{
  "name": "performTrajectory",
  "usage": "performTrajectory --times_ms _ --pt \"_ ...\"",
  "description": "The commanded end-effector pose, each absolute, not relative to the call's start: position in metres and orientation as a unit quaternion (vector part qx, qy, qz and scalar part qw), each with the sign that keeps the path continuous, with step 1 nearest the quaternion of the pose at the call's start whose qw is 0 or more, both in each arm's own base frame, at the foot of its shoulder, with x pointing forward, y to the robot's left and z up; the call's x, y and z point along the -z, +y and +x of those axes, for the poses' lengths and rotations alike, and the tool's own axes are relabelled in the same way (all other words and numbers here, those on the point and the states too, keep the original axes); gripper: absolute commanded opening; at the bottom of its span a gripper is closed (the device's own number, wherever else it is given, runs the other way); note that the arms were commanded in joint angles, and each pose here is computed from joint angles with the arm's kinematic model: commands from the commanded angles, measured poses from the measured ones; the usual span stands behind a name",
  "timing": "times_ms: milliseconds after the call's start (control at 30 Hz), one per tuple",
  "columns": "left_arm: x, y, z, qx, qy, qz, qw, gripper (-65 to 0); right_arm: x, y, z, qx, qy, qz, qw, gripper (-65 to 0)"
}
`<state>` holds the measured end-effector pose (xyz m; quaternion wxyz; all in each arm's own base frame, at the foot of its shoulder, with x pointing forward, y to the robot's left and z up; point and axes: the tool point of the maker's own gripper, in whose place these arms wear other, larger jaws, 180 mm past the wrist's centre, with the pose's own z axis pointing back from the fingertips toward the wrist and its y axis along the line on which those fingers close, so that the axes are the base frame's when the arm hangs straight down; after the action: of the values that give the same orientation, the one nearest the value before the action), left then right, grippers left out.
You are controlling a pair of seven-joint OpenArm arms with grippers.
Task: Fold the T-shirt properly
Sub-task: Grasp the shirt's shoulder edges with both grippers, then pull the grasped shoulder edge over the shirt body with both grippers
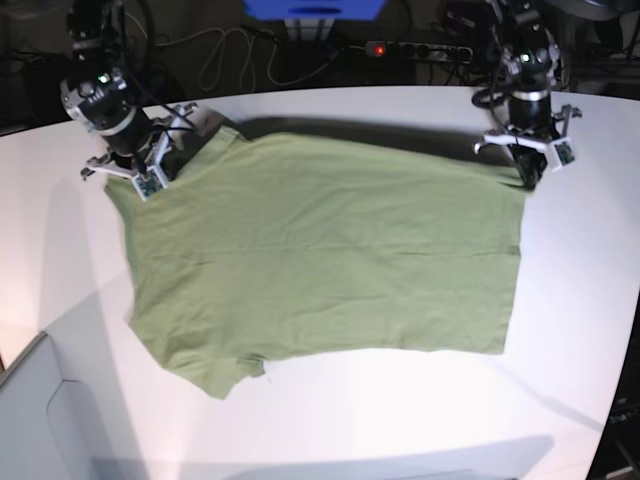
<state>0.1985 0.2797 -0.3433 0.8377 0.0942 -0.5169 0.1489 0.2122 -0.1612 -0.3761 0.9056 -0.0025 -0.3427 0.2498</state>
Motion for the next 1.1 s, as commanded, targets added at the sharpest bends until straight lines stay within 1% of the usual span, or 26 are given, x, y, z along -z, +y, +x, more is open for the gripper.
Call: performTrajectory --times_ms 0,167,333,500,633,833,1067 --pt "0.331 0.282 0.206 -0.146 -0.539 0.099 0.824 -65.0 0.369 -0.161 0.222 -0.254 -0.36 -0.003 0.898 -64.9" --pt "0.345 0.29 0.221 -0.158 -0.534 0.094 0.825 -65.0 0.379 -0.171 0.245 -0.243 -0.359 -0.008 0.901 -64.9" --pt "0.362 0.299 0.232 -0.166 -0.524 0.093 0.83 -65.0 0.372 -0.181 0.268 -0.243 -0.372 -0.021 0.895 -64.9" --pt "0.356 0.306 0.245 -0.162 -0.534 0.096 0.824 -65.0 0.357 -0.18 0.288 -0.243 -0.397 -0.027 0.885 -64.9" --pt "0.349 0.306 0.254 -0.16 -0.545 0.095 0.818 -65.0 0.349 -0.157 0.302 -0.268 -0.411 -0.012 0.871 -64.9" --pt "0.346 0.29 0.269 -0.146 -0.553 0.075 0.817 -65.0 0.358 -0.141 0.315 -0.285 -0.405 0.005 0.869 -64.9" --pt "0.339 0.286 0.281 -0.144 -0.565 0.069 0.81 -65.0 0.365 -0.146 0.323 -0.28 -0.399 0.002 0.873 -64.9"
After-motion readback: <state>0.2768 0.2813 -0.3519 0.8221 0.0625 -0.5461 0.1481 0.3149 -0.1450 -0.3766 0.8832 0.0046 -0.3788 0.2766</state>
